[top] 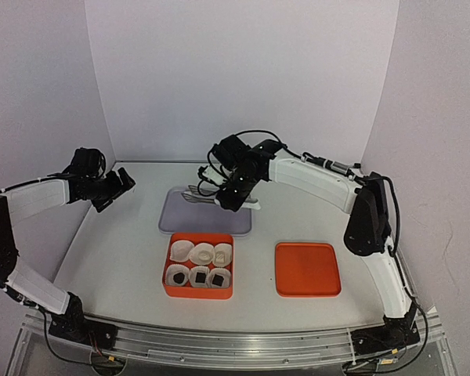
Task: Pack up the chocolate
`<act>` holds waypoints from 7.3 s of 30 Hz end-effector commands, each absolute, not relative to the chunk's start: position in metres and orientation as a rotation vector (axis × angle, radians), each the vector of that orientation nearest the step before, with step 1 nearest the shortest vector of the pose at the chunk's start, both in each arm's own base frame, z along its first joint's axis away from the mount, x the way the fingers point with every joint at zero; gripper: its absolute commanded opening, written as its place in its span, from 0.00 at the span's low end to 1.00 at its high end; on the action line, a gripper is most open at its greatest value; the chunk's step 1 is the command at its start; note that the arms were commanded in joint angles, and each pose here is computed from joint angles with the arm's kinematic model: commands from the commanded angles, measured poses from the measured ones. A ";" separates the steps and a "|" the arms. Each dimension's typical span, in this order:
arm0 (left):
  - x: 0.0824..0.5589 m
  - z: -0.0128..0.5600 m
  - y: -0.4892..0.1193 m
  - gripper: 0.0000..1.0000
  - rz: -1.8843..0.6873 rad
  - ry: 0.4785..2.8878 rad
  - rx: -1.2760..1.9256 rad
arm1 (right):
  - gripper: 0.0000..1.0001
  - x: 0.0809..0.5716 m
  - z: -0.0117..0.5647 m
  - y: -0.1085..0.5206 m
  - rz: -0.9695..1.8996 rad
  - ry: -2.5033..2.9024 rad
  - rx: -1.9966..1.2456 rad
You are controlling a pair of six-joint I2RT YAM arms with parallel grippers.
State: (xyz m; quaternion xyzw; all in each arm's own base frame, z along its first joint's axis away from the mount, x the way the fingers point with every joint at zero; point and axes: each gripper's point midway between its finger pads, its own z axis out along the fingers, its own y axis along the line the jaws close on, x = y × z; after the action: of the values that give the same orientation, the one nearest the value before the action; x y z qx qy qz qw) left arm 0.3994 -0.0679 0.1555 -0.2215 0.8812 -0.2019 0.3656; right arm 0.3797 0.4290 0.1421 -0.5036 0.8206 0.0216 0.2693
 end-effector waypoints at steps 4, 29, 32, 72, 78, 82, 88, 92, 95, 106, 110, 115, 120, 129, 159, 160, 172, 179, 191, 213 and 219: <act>0.403 0.159 -0.068 1.00 -0.524 2.242 -0.579 | 0.33 0.411 0.146 0.443 0.057 2.206 -1.188; 0.407 0.148 -0.068 1.00 -0.510 2.272 -0.578 | 0.38 0.439 0.097 0.457 0.101 2.252 -1.099; 0.409 0.147 -0.069 1.00 -0.512 2.276 -0.578 | 0.39 0.441 0.095 0.460 0.119 2.247 -1.090; 0.402 0.143 -0.065 1.00 -0.486 2.289 -0.600 | 0.33 0.464 0.064 0.475 0.210 2.258 -0.978; 0.401 0.144 -0.065 1.00 -0.489 2.284 -0.603 | 0.25 0.465 0.071 0.474 0.206 2.243 -0.983; 0.400 0.146 -0.064 1.00 -0.492 2.279 -0.607 | 0.21 0.464 0.081 0.474 0.207 2.218 -0.994; 0.400 0.152 -0.065 1.00 -0.500 2.265 -0.603 | 0.15 0.461 0.113 0.475 0.234 2.157 -1.005; 0.400 0.157 -0.065 1.00 -0.506 2.249 -0.597 | 0.12 0.455 0.141 0.476 0.273 2.114 -1.012; 0.400 0.160 -0.065 1.00 -0.509 2.239 -0.591 | 0.08 0.450 0.156 0.475 0.300 2.090 -1.011; 0.396 0.169 -0.065 1.00 -0.513 2.221 -0.570 | 0.04 0.400 0.190 0.466 0.409 2.025 -1.158; 0.395 0.170 -0.065 1.00 -0.509 2.222 -0.564 | 0.04 0.351 0.194 0.459 0.481 1.962 -1.342; 0.395 0.170 -0.064 1.00 -0.505 2.224 -0.560 | 0.04 0.295 0.197 0.445 0.553 1.892 -1.504; 0.393 0.169 -0.065 1.00 -0.507 2.228 -0.561 | 0.04 0.261 0.194 0.437 0.624 1.860 -1.594; 0.390 0.166 -0.063 1.00 -0.502 2.237 -0.578 | 0.04 0.258 0.167 0.431 0.554 1.905 -1.656; 0.393 0.166 -0.063 1.00 -0.506 2.232 -0.592 | 0.03 0.268 0.125 0.429 0.432 1.990 -1.742; 0.393 0.165 -0.063 1.00 -0.505 2.233 -0.593 | 0.03 0.269 0.125 0.430 0.427 1.990 -1.741; 0.394 0.165 -0.064 1.00 -0.503 2.234 -0.587 | 0.03 0.269 0.117 0.432 0.400 1.994 -1.762; 0.394 0.164 -0.063 1.00 -0.500 2.235 -0.587 | 0.04 0.268 0.114 0.433 0.396 1.998 -1.773; 0.393 0.165 -0.062 1.00 -0.496 2.233 -0.594 | 0.06 0.270 0.111 0.437 0.396 2.000 -1.778; 0.392 0.166 -0.060 1.00 -0.487 2.228 -0.603 | 0.32 0.269 0.107 0.434 0.373 2.020 -1.783; 0.391 0.166 -0.060 1.00 -0.490 2.227 -0.602 | 0.33 0.271 0.110 0.434 0.368 2.024 -1.771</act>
State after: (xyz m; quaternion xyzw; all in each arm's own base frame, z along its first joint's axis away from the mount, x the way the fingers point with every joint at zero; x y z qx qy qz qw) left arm 0.3907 -0.0623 0.1565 -0.2339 0.8791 -0.1934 0.3674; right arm 0.2661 0.4205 0.0927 -0.6383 0.7360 0.1254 0.1876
